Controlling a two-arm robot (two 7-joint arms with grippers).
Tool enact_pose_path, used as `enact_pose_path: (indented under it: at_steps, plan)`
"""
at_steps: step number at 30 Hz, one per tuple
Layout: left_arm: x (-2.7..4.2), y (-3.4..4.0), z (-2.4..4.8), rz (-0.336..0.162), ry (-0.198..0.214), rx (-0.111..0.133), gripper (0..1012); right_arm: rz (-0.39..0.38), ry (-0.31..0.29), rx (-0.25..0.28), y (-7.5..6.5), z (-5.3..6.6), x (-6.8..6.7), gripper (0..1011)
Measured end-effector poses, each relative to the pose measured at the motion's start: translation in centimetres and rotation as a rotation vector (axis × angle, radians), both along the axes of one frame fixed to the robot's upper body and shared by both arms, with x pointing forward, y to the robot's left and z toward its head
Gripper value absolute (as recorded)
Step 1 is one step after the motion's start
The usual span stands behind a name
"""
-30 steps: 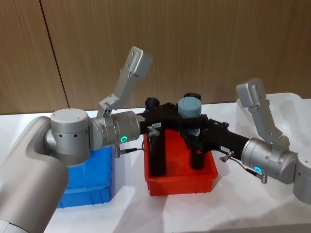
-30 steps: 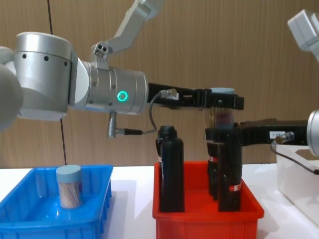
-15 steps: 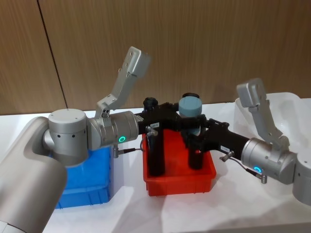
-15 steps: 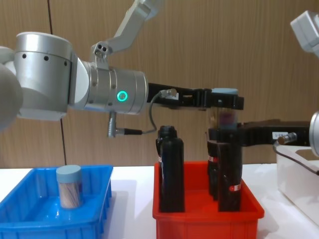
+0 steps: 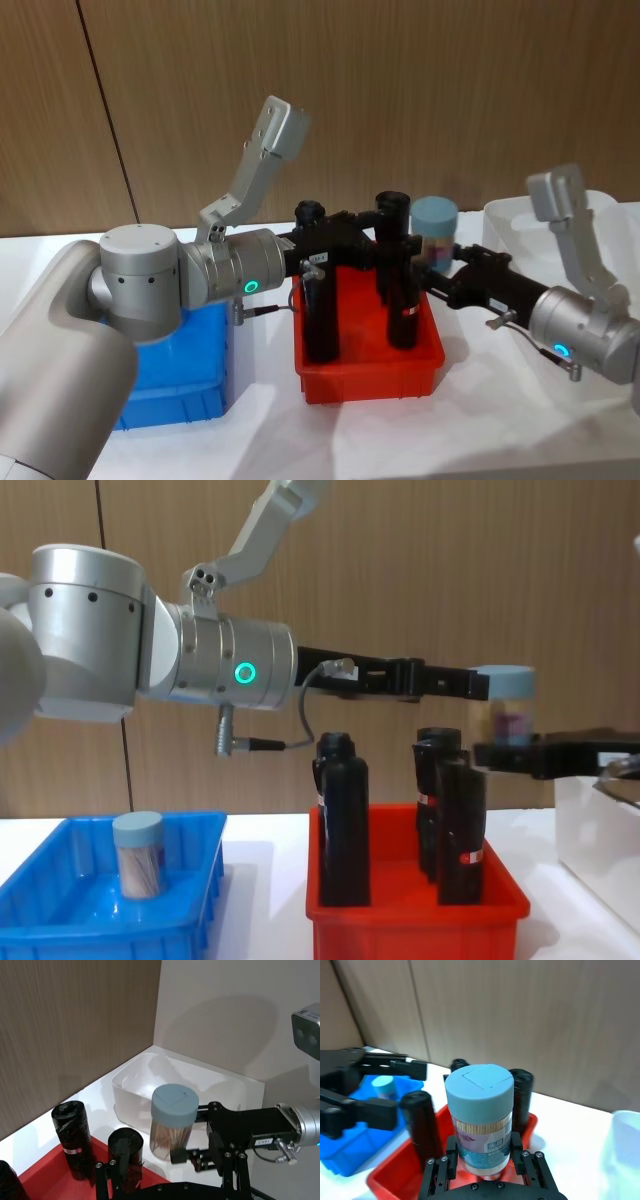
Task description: Pick the cotton swabs from the blue box and place them into the white box.
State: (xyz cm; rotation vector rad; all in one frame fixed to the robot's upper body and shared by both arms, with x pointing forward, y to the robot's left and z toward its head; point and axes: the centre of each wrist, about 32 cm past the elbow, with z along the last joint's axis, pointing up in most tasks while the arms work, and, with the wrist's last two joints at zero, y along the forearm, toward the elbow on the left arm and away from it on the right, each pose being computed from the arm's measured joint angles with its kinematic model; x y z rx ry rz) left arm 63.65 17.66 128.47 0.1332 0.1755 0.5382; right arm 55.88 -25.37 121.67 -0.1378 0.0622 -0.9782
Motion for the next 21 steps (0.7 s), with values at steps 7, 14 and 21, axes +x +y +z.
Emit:
enact_pose_path:
  at_steps: [7,14,21]
  plan:
    - [0.0,0.0,0.0,0.0,0.0,0.0,1003,-0.077,-0.002,-0.003,-1.7,0.0,-0.2,618]
    - [0.0,0.0,0.0,0.0,0.0,0.0,1003,-0.166,-0.009,-0.009,-3.7,0.2,-0.5,618]
    - [0.0,0.0,0.0,0.0,0.0,0.0,1003,-0.248,-0.014,-0.016,-5.2,0.4,-0.6,618]
